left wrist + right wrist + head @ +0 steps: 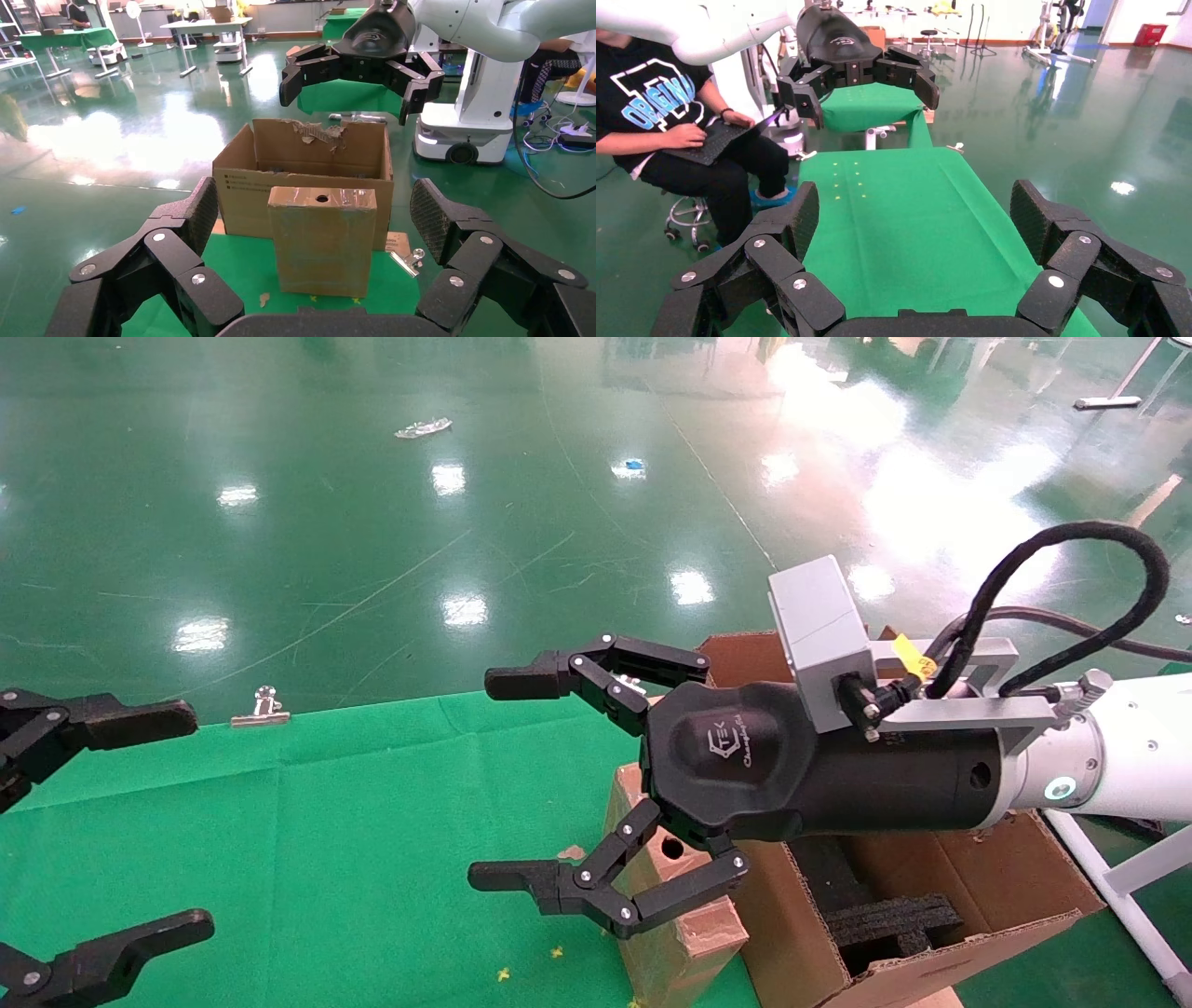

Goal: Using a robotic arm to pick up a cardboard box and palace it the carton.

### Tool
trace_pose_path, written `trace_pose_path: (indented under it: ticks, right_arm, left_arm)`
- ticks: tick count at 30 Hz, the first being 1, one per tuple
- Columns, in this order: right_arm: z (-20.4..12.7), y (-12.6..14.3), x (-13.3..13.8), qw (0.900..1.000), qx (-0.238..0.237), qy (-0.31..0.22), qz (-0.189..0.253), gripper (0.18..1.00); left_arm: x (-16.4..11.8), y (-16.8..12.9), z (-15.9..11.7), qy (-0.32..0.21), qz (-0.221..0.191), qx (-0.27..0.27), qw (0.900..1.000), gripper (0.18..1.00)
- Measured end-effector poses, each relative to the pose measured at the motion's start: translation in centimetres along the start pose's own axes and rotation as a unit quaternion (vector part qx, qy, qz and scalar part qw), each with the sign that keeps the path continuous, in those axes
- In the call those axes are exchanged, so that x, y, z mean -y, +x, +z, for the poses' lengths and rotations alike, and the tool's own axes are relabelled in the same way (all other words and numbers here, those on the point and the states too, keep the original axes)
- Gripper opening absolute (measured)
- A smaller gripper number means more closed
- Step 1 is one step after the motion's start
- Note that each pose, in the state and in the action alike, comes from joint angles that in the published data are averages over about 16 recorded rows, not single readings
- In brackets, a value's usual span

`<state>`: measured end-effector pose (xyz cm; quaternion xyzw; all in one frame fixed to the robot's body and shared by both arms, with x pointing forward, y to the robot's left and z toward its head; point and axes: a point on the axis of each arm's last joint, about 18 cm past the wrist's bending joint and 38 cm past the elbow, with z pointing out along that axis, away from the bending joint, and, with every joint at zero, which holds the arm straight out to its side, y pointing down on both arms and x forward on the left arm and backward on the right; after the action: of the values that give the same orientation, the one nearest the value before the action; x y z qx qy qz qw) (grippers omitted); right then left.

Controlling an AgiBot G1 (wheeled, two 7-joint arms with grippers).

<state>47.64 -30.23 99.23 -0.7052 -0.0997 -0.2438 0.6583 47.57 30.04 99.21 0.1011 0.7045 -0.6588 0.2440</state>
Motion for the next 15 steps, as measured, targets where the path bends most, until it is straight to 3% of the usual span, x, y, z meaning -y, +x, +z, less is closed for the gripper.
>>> trace_pose_path:
  ticks: [15]
  right_arm:
    - [0.0, 0.0, 0.0, 1.0, 0.0, 0.0, 0.0, 1.0]
  left_arm:
    - [0.0, 0.0, 0.0, 0.0, 0.0, 0.0, 1.0, 1.001]
